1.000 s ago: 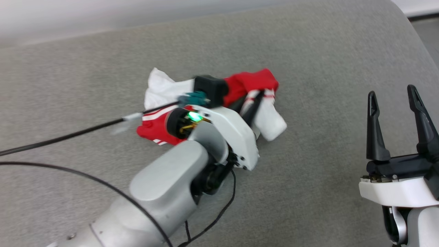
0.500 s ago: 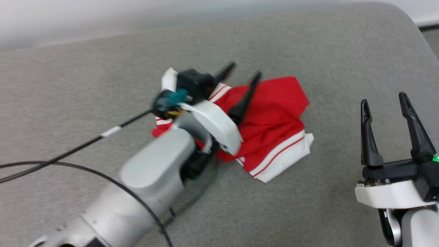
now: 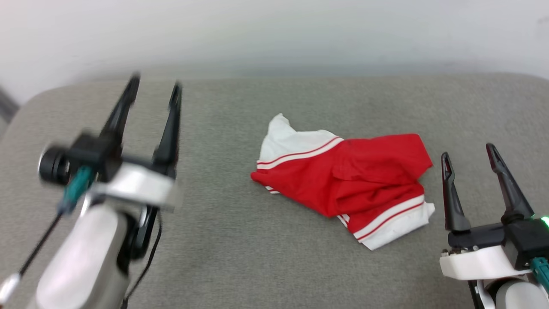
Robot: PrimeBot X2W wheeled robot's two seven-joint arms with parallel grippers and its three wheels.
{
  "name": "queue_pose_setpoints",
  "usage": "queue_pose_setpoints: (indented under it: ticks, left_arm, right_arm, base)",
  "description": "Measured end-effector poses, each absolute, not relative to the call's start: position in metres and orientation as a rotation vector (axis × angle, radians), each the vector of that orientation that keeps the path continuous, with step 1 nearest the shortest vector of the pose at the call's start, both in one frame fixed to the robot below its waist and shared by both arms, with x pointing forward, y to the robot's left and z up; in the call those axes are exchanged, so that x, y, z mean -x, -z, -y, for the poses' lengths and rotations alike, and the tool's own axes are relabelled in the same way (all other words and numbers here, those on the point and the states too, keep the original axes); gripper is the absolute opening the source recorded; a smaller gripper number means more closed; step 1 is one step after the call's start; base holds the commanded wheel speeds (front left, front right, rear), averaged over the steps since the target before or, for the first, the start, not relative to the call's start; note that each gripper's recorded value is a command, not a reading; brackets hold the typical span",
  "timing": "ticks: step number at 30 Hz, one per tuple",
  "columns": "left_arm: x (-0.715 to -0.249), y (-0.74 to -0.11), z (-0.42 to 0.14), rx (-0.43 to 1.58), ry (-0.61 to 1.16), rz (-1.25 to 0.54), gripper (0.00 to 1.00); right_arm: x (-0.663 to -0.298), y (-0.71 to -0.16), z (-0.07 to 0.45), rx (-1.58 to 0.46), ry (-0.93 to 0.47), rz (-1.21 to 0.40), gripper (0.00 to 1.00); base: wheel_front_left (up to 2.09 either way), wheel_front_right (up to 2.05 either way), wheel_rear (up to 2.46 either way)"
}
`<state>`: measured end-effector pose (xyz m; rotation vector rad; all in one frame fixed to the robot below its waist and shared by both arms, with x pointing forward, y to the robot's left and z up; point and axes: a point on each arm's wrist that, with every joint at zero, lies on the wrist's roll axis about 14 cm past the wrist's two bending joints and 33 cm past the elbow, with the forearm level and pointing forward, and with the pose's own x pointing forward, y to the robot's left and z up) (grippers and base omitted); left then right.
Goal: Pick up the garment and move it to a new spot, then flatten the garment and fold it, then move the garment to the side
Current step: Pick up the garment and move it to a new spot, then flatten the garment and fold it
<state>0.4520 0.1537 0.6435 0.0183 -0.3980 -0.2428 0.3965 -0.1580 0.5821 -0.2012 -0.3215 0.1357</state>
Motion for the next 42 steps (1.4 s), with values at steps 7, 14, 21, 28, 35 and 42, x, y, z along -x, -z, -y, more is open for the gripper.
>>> queue_pose_setpoints:
  ticks: [7,14,21,28,35,42]
  left_arm:
    - [-0.393,-0.614,-0.193,-0.059,0.139,0.353,1.00]
    - [-0.360,-0.595,-0.200,0.025,0.058,0.328,1.00]
    - [-0.352,-0.576,-0.190,0.055,0.074,0.287,1.00]
    - [-0.357,-0.574,-0.192,0.048,0.074,0.286,1.00]
    - [-0.364,-0.568,-0.193,0.056,0.067,0.270,1.00]
    - [-0.376,-0.557,-0.194,0.065,0.062,0.240,1.00]
  right_arm:
    - [-0.390,-0.587,0.140,0.196,-0.186,0.338,1.00]
    - [-0.387,-0.587,0.134,0.174,-0.206,0.342,1.00]
    - [-0.389,-0.583,0.136,0.154,-0.199,0.328,1.00]
    - [-0.391,-0.578,0.141,0.157,-0.187,0.315,1.00]
    - [-0.396,-0.558,0.146,0.155,-0.177,0.253,1.00]
    - [-0.406,-0.493,0.110,0.108,-0.337,-0.106,1.00]
  base:
    - [0.00,0.00,0.00]
    - [0.00,0.00,0.00]
    - [0.00,0.00,0.00]
    - [0.00,0.00,0.00]
    - [0.00,0.00,0.00]
    - [0.00,0.00,0.00]
